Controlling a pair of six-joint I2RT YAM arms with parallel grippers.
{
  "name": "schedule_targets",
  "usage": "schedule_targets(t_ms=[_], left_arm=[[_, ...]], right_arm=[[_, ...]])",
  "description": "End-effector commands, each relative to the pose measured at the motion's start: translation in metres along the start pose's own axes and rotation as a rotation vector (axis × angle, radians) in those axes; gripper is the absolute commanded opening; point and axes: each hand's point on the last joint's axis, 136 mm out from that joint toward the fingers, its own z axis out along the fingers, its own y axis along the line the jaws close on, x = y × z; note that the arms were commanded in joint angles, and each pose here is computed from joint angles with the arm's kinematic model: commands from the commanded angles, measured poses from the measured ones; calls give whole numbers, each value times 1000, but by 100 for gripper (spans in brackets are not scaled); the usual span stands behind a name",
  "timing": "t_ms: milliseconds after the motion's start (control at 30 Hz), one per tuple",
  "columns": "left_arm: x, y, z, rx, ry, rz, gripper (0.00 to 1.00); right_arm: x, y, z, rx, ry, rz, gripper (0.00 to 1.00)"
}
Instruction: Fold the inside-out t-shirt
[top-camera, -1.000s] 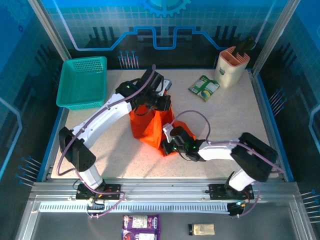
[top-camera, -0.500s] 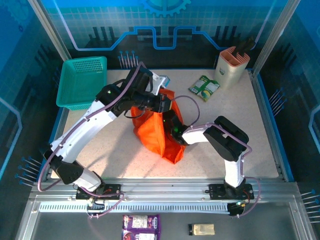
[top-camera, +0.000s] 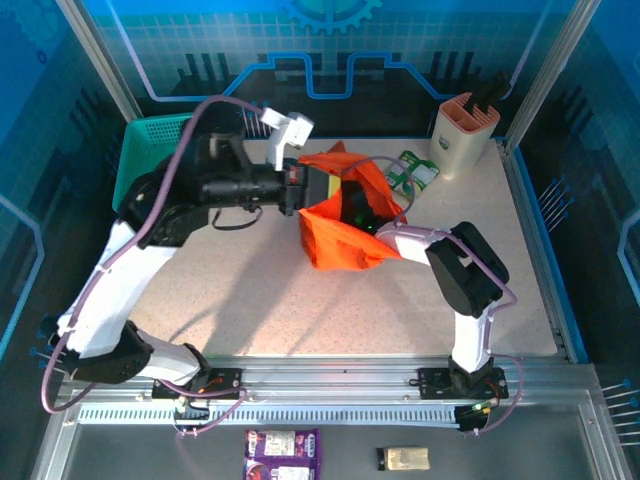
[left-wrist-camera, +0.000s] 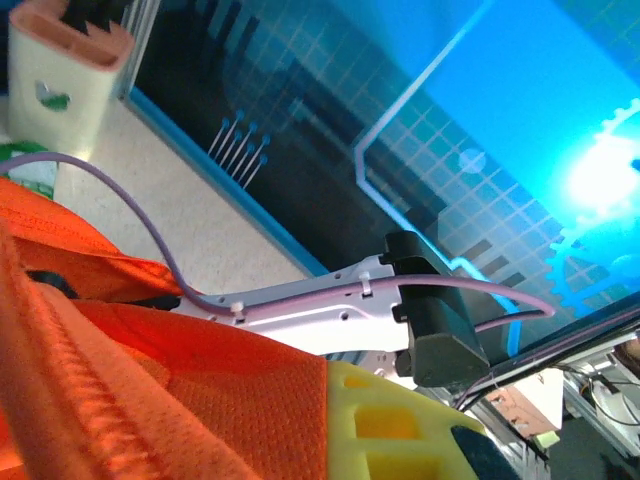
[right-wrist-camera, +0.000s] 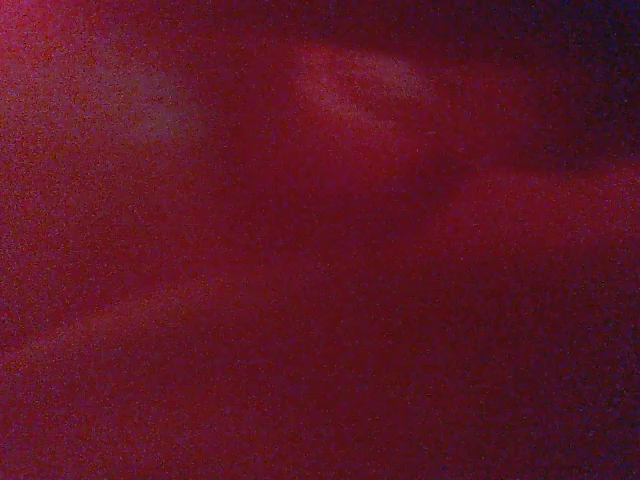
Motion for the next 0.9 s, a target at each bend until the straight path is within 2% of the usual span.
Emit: schedule_targets(t_ms=[0, 100, 200, 300, 467, 600, 667, 867], left_arm=[[-3, 0, -23, -60, -58, 56, 0], [14, 41, -10, -203, -13, 10, 0], [31, 60, 8, -213, 33, -38, 0], [39, 68, 20, -204, 49, -70, 0], [45, 74, 29, -199, 69, -89, 0], [48, 75, 31, -195, 78, -96, 0], [51, 79, 31, -205, 84, -101, 0], [59, 87, 29, -234, 100, -110, 0]], right_arm=[[-10, -10, -26, 50, 87, -19, 43], [6, 0, -36, -15, 207, -19, 49], [35, 11, -47, -83, 367, 6, 58], [64, 11, -58, -69, 495, 6, 67], [96, -11, -66, 80, 629, -64, 81], [107, -37, -63, 243, 704, -154, 89], [110, -46, -58, 302, 724, -202, 98], [128, -72, -43, 400, 795, -242, 100]])
